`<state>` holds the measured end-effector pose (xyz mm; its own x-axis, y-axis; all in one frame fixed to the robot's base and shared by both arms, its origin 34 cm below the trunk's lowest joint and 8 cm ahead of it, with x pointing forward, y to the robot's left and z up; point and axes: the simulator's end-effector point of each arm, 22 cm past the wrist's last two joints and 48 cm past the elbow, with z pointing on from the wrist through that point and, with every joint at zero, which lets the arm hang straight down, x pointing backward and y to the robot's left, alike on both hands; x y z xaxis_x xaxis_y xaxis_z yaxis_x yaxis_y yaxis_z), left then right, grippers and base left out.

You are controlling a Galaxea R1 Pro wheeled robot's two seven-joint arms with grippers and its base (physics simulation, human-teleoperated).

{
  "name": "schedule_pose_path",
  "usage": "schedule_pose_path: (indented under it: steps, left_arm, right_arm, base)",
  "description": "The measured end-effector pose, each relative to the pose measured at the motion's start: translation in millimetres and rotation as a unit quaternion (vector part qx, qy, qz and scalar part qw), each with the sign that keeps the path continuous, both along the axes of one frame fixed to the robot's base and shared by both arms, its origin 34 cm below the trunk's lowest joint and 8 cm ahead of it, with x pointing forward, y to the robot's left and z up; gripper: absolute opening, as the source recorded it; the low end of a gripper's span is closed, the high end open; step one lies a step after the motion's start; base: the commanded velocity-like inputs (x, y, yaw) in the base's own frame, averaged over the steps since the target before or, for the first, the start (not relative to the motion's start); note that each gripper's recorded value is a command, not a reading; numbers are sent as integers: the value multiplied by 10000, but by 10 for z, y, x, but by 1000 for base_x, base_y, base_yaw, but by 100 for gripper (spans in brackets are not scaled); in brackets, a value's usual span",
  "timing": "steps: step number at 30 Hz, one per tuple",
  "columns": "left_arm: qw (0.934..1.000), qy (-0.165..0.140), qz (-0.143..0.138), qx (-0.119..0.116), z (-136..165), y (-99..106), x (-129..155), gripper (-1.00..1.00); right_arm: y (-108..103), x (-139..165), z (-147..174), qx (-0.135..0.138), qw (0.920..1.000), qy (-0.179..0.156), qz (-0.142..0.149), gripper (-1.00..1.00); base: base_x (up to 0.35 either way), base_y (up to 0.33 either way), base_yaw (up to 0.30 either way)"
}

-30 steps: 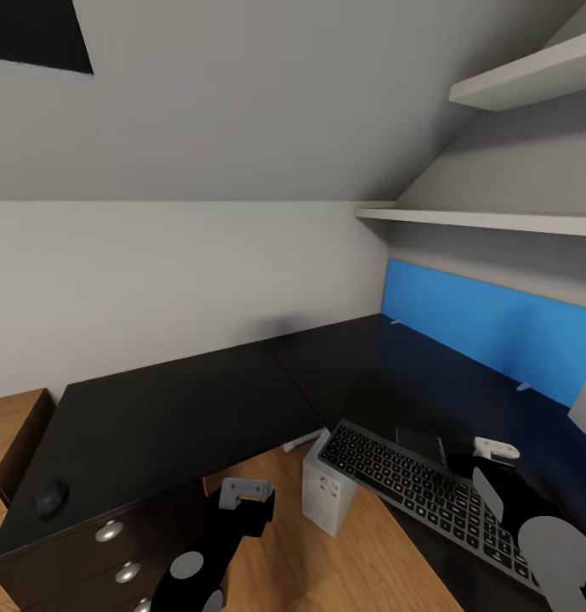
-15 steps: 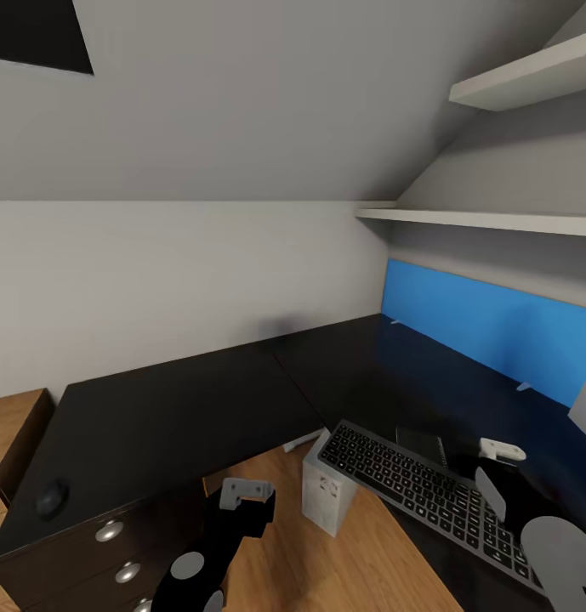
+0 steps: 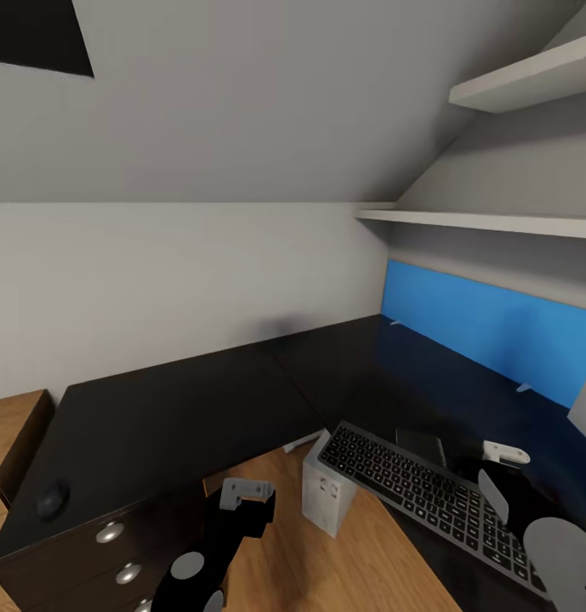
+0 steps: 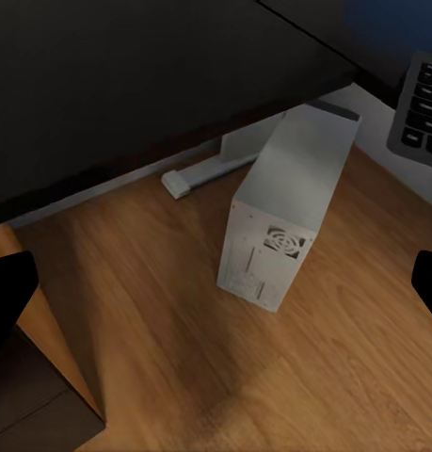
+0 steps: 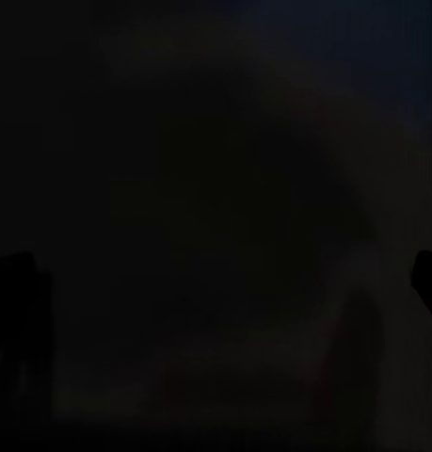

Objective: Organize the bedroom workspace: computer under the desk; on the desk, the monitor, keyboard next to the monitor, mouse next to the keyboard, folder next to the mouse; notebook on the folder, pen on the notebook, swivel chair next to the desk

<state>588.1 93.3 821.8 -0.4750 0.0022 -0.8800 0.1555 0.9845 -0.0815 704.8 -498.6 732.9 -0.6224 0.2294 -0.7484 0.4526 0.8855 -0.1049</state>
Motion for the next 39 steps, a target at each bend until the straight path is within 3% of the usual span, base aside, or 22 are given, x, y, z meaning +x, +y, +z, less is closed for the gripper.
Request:
schedule_pose_path:
  steps: [16,39]
  left_arm:
    - [10000,4,-1,2,85,6,3,100]
    - [10000,10,-1,11,82,8,3,100]
  right_arm:
    - [-36,-80,8,43,9998,186,-42,100]
    - [-31,-77,8,32,9998,190,-28,100]
  base:
    - [-1,0,0]
    - [-99,0,0]
